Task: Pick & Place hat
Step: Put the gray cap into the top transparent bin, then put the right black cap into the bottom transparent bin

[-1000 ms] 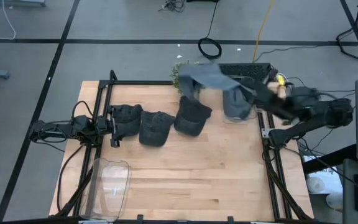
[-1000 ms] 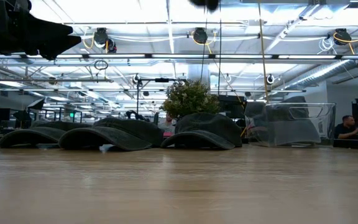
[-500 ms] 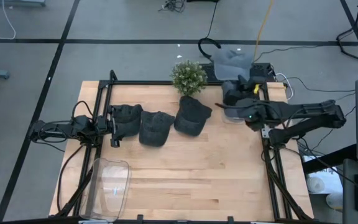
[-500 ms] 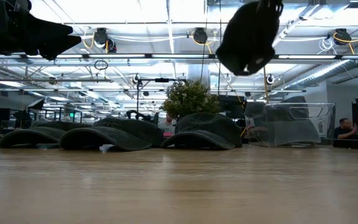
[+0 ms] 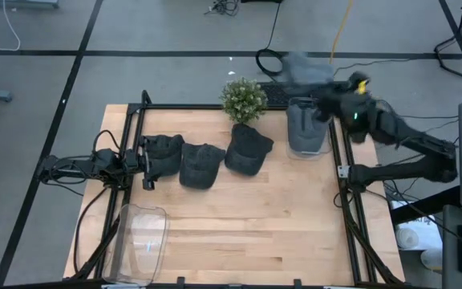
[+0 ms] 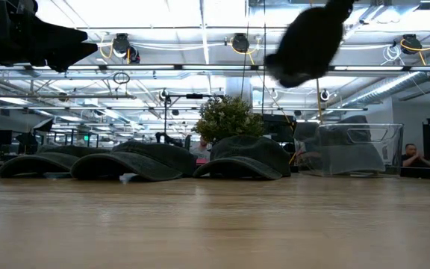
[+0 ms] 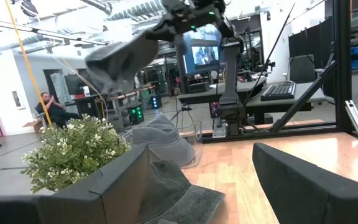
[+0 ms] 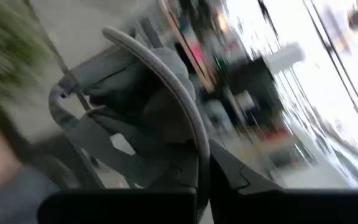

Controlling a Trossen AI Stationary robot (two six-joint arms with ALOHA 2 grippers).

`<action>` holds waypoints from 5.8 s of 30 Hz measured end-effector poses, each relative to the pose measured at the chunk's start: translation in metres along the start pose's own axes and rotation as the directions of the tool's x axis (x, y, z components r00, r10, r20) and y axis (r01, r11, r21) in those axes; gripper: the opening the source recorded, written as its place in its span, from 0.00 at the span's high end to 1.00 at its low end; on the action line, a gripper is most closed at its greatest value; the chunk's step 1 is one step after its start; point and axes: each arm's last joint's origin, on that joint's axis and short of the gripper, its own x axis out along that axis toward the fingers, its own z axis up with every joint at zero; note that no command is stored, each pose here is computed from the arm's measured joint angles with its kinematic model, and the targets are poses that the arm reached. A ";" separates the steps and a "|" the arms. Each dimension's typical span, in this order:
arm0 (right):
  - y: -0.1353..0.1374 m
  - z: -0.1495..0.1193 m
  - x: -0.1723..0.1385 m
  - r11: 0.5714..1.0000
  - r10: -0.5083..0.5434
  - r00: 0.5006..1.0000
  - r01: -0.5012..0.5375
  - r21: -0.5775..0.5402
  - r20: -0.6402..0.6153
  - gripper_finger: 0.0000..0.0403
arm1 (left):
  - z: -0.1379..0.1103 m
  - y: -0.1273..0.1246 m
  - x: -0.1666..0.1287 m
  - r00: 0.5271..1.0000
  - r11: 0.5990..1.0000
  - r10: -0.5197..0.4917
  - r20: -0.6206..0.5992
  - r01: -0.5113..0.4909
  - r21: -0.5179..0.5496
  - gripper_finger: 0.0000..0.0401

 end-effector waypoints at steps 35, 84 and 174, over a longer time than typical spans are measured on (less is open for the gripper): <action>-0.059 -0.079 -0.043 0.838 0.482 0.876 -0.469 0.280 0.025 1.00 | 0.000 0.000 0.000 1.000 1.000 0.000 0.000 0.000 0.000 0.27; 0.081 -0.111 0.010 0.821 0.565 0.788 -0.568 0.064 -0.244 0.53 | 0.000 0.000 0.000 1.000 1.000 0.000 0.000 0.000 0.000 0.27; 0.108 -0.077 -0.020 0.137 0.651 0.266 -0.962 0.235 0.711 1.00 | 0.000 0.000 0.000 1.000 1.000 0.000 0.000 0.000 0.000 0.27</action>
